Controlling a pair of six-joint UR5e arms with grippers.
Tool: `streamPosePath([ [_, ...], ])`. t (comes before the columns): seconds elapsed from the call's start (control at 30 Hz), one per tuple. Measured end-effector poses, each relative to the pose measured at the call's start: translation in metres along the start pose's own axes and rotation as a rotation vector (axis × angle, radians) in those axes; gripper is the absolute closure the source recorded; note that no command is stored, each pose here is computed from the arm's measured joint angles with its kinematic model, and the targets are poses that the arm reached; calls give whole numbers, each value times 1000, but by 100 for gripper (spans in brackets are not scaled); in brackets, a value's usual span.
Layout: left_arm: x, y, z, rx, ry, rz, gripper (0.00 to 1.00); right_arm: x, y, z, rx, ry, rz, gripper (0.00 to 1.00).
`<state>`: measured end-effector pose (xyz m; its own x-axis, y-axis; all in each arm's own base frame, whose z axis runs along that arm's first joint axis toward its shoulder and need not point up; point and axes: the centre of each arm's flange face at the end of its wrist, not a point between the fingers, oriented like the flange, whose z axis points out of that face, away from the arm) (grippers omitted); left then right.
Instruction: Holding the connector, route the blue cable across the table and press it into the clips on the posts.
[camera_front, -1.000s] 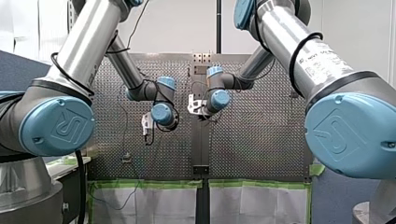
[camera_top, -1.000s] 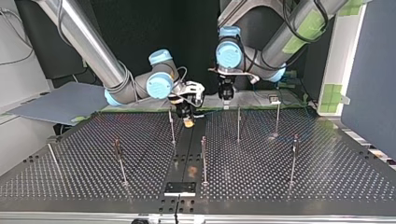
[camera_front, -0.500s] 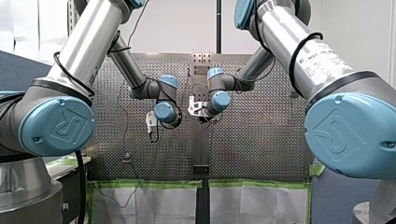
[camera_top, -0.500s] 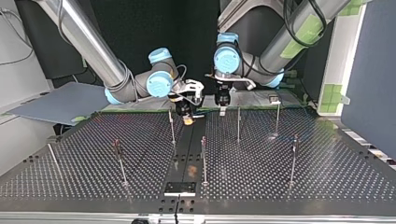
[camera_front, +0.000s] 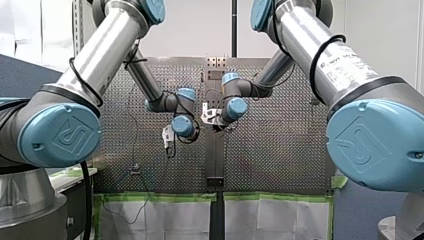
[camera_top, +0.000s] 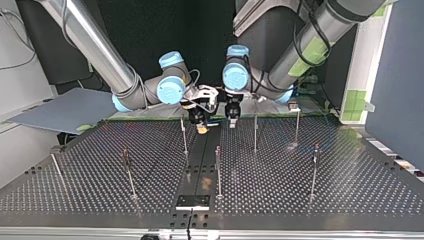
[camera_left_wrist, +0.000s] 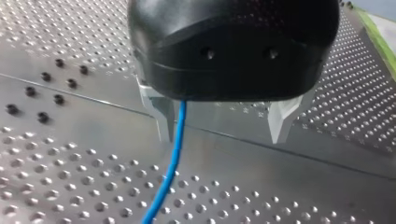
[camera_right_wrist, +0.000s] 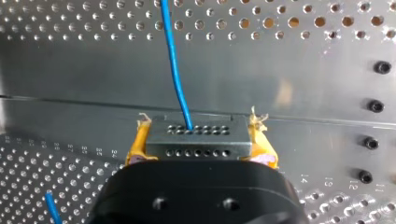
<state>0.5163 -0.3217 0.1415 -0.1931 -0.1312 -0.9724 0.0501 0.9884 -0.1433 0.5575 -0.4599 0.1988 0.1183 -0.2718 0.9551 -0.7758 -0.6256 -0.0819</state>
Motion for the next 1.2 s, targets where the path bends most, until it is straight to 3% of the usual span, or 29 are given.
streamPosePath([
  [0.07,3,-2,6,-9,-1,1,3,0,0,0,0,1,0,100],
  [0.1,2,-3,8,-13,-4,0,16,0,0,0,0,2,0,100],
  [0.13,2,-3,9,-17,-7,0,16,0,0,0,0,2,0,100],
  [0.17,2,-4,11,-21,-10,1,42,0,0,0,0,2,0,100],
  [0.2,2,-5,11,-22,-12,0,55,0,0,0,-1,2,0,100],
  [0.23,2,-6,12,-23,-14,0,55,0,0,0,-1,3,0,100],
  [0.3,1,-7,12,-22,-18,-1,79,0,0,0,-1,3,0,100],
  [0.33,1,-8,12,-21,-20,-1,79,0,0,0,-1,3,0,100],
  [0.37,1,-9,12,-21,-21,-2,91,0,0,0,-1,3,0,100],
  [0.4,1,-9,12,-20,-22,-2,96,0,0,0,-1,3,0,100],
  [0.73,-2,-9,8,-24,-9,-21,100,1,0,0,1,4,0,100],
  [0.9,-17,-10,3,-26,-10,-25,100,17,-1,-4,4,25,3,100],
  [1.2,-52,-9,-14,-73,-29,-31,100,64,-2,-25,6,87,46,100],
])
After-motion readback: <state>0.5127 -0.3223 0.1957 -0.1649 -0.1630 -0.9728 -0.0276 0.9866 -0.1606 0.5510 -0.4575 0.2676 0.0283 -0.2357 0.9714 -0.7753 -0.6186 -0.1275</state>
